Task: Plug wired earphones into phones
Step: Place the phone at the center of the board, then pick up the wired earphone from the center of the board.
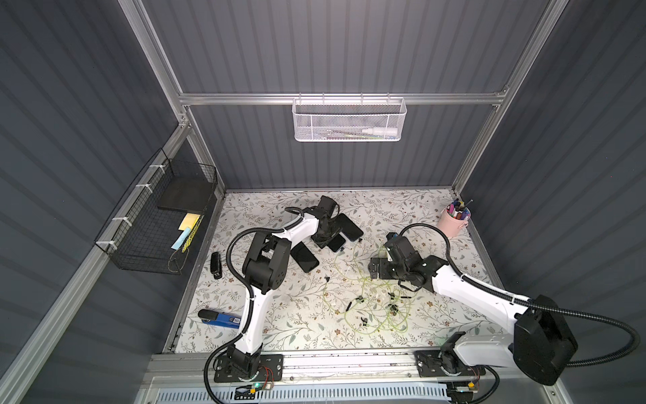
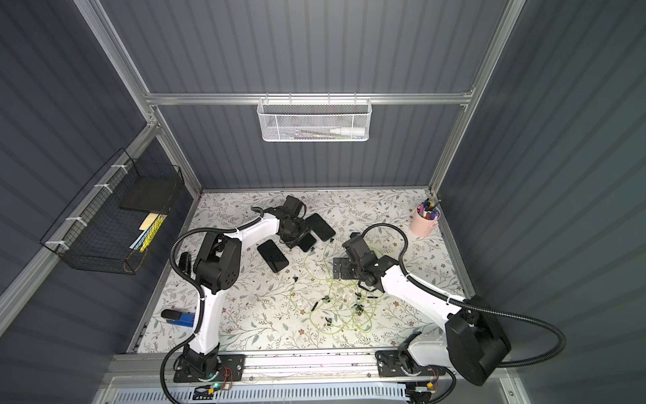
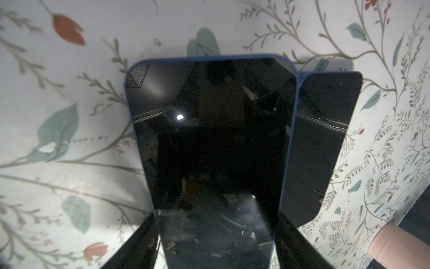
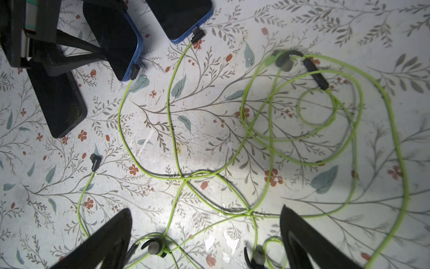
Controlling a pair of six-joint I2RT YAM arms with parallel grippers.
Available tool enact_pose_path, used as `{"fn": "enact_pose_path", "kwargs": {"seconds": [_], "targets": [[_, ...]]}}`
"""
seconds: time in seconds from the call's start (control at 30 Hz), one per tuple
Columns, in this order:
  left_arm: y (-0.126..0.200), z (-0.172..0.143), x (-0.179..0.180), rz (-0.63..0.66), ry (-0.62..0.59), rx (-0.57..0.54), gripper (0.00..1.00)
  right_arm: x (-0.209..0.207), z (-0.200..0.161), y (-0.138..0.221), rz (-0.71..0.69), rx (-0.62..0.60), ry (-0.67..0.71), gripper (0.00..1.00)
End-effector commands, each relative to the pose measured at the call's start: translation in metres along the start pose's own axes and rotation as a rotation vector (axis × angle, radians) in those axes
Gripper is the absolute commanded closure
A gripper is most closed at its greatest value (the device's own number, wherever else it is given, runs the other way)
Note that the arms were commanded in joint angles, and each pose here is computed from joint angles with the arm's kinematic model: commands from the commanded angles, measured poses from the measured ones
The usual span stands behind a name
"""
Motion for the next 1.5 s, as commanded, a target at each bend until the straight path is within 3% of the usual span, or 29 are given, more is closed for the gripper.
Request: {"fn": "enact_pose_path", "kwargs": {"seconds": [0.0,0.13,0.3,0.43,0.6,0.7,0.83,0.87,1.07,1.47], "targets": [[-0.015,-0.007,0.007,0.004,-0.019,0.019,0.16,-0.006,0.002,0.017,-0.054,0.024,0.023,0.01],[-0.021,-0.01,0.009,-0.003,-0.045,0.039,0.08,-0.006,-0.004,0.024,-0.039,0.056,-0.046,0.01],[-0.009,-0.011,0.007,-0.04,-0.075,0.041,0.06,-0.007,-0.015,0.033,-0.034,0.099,-0.116,0.01],[0.049,0.004,-0.004,-0.086,-0.174,-0.095,0.05,0.004,-0.024,0.031,-0.057,0.159,-0.136,0.02],[0.136,0.014,0.01,-0.138,-0.27,-0.244,0.07,0.046,-0.03,0.011,-0.083,0.202,-0.075,0.13],[0.163,0.009,0.04,-0.178,-0.276,-0.246,0.11,0.084,-0.034,-0.012,-0.064,0.233,-0.025,0.26],[0.18,-0.002,0.075,-0.249,-0.247,-0.205,0.15,0.131,-0.047,-0.044,-0.041,0.251,-0.009,0.62],[0.181,-0.004,0.083,-0.266,-0.238,-0.191,0.16,0.139,-0.052,-0.052,-0.047,0.259,-0.009,0.66],[0.176,-0.007,0.128,-0.342,-0.129,-0.106,0.2,0.173,-0.07,-0.084,-0.092,0.288,0.055,0.63],[0.173,-0.019,0.157,-0.332,-0.067,-0.101,0.25,0.16,-0.087,-0.098,-0.205,0.342,0.093,0.63]]}}
Point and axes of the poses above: each gripper's point midway between its finger pads, its own y axis back along the fingers, its own x axis along the line the jaws close on, z = x × y, the point moved 3 cm from there along y, back along the fingers, and after that the axes turned 10 degrees about -y, right-handed, at the moved point
